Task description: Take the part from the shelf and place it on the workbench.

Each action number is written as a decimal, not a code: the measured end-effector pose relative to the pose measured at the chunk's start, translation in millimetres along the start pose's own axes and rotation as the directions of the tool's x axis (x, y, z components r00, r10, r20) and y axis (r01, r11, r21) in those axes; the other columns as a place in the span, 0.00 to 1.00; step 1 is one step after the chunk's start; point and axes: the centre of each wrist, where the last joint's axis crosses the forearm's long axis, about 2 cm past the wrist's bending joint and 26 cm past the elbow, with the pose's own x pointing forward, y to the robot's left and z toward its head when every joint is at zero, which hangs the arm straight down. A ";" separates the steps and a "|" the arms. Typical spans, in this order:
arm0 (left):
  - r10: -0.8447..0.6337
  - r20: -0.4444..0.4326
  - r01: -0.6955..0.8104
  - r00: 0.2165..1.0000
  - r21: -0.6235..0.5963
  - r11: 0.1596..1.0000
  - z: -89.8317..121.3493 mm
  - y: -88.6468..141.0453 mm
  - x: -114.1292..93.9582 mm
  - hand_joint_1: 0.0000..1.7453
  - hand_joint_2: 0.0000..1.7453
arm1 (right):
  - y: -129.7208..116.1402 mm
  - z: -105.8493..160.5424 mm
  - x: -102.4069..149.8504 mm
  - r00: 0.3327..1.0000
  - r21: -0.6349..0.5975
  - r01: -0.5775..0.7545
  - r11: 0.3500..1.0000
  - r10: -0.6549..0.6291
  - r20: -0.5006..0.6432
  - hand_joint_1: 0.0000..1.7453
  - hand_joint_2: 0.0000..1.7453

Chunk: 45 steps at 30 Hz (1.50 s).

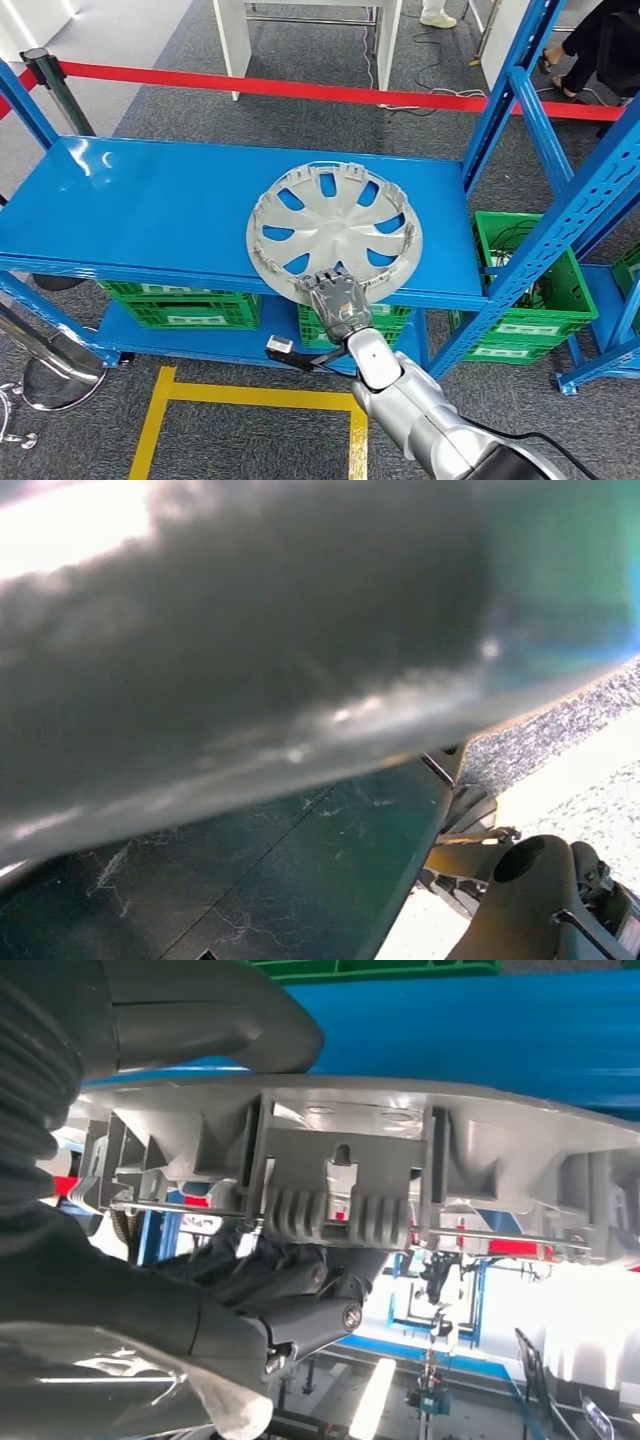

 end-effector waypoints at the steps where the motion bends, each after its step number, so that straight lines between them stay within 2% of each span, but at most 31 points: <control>1: 0.000 0.000 0.000 1.000 0.000 1.000 0.0 0.0 0.0 0.00 0.00 | -0.1 -0.6 -0.4 1.000 0.001 -0.001 1.000 0.001 0.000 1.00 1.00; 29: 0.004 -0.005 -0.004 1.000 0.002 1.000 0.3 -0.3 -0.7 0.00 0.00 | 4.5 0.4 2.1 1.000 0.043 0.004 0.999 -0.004 0.007 1.00 1.00; 31: 0.011 -0.007 -0.011 1.000 0.015 1.000 0.5 -0.6 -1.2 0.00 0.50 | 5.5 4.3 5.2 0.999 0.039 0.019 0.999 -0.020 0.045 1.00 1.00; 33: 0.021 -0.012 -0.020 1.000 0.036 0.999 1.1 -1.1 -2.3 0.00 1.00 | -0.7 10.7 16.1 0.992 -0.022 0.052 0.998 -0.049 0.118 1.00 1.00; 38: 0.030 -0.021 -0.029 0.999 0.052 0.998 1.4 -1.3 -3.2 0.00 1.00 | -51.6 9.6 47.3 0.973 -0.279 0.140 0.950 -0.080 0.216 1.00 1.00; 45: 0.039 -0.026 -0.038 0.999 0.055 0.998 1.4 -1.2 -3.2 0.00 1.00 | -106.1 13.8 62.5 0.948 -0.480 0.220 0.849 -0.070 0.310 1.00 1.00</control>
